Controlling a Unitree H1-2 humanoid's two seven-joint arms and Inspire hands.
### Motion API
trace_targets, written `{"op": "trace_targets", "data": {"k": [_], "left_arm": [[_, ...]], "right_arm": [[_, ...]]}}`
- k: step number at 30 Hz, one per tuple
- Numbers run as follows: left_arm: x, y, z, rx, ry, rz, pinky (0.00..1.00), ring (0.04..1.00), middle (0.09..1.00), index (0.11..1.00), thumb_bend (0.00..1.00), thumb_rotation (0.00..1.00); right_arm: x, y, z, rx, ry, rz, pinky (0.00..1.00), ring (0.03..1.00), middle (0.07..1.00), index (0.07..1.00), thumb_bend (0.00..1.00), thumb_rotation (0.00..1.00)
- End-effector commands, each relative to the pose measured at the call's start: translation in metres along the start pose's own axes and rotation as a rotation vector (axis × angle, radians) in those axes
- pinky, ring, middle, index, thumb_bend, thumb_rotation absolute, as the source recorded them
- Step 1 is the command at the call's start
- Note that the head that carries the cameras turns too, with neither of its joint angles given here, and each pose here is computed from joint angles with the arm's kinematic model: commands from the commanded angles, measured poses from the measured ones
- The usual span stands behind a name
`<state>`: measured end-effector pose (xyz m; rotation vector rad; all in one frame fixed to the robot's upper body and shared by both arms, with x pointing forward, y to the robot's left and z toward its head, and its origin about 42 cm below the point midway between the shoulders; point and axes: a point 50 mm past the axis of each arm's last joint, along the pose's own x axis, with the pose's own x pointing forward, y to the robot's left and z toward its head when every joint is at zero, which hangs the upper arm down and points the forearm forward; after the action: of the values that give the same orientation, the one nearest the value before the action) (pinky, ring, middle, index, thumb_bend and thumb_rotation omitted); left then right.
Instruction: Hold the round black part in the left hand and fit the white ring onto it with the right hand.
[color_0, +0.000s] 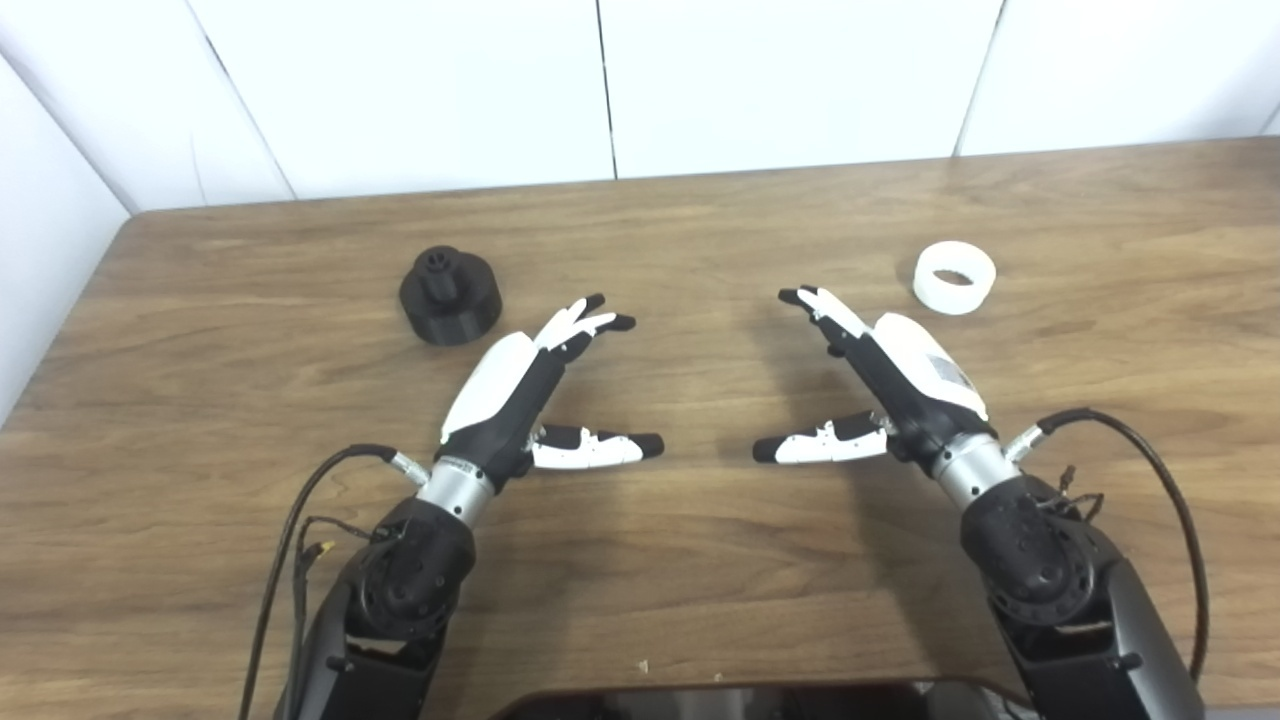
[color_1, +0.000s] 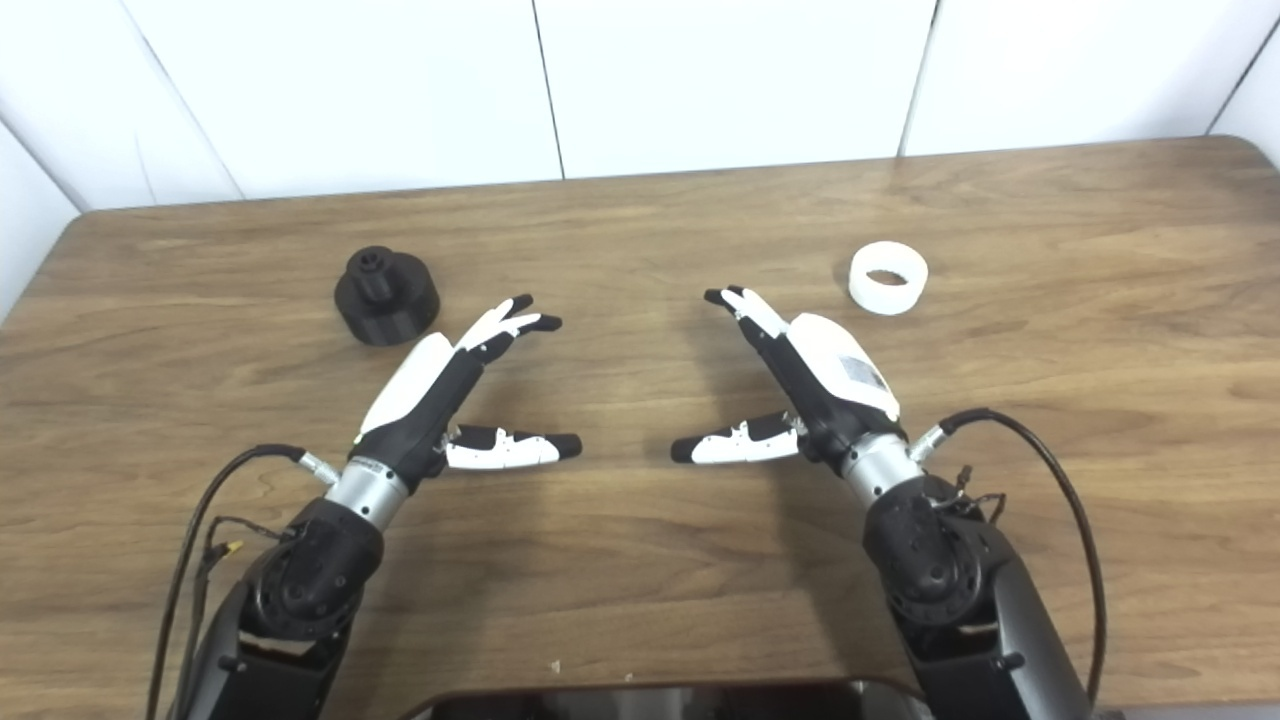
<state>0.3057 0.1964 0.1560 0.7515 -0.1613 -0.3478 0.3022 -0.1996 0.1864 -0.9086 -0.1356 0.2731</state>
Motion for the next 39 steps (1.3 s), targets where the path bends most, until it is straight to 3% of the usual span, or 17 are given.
{"op": "trace_targets", "data": {"k": [1,16,26,39], "left_arm": [[0.008,0.015,0.013,0.023,-0.058,0.042,0.91,1.000,1.000,0.840,1.00,0.41],[0.009,0.010,0.014,0.043,-0.059,0.041,0.90,1.000,0.990,0.825,1.00,0.44],[0.019,-0.010,0.023,0.043,-0.067,0.033,0.88,1.000,1.000,0.839,1.00,0.46],[0.018,-0.007,0.023,0.051,-0.056,0.059,0.87,1.000,0.999,0.852,0.98,0.45]], "right_arm": [[0.005,-0.015,0.015,-0.016,-0.072,-0.059,0.79,0.910,0.970,0.945,0.91,0.39],[0.003,-0.014,0.010,-0.006,-0.068,-0.058,0.81,0.919,0.976,0.949,0.91,0.40],[-0.004,-0.024,-0.008,-0.013,-0.079,-0.071,0.72,0.891,0.957,0.928,0.93,0.34],[-0.004,-0.026,-0.007,-0.018,-0.087,-0.074,0.71,0.883,0.950,0.920,0.93,0.35]]}}
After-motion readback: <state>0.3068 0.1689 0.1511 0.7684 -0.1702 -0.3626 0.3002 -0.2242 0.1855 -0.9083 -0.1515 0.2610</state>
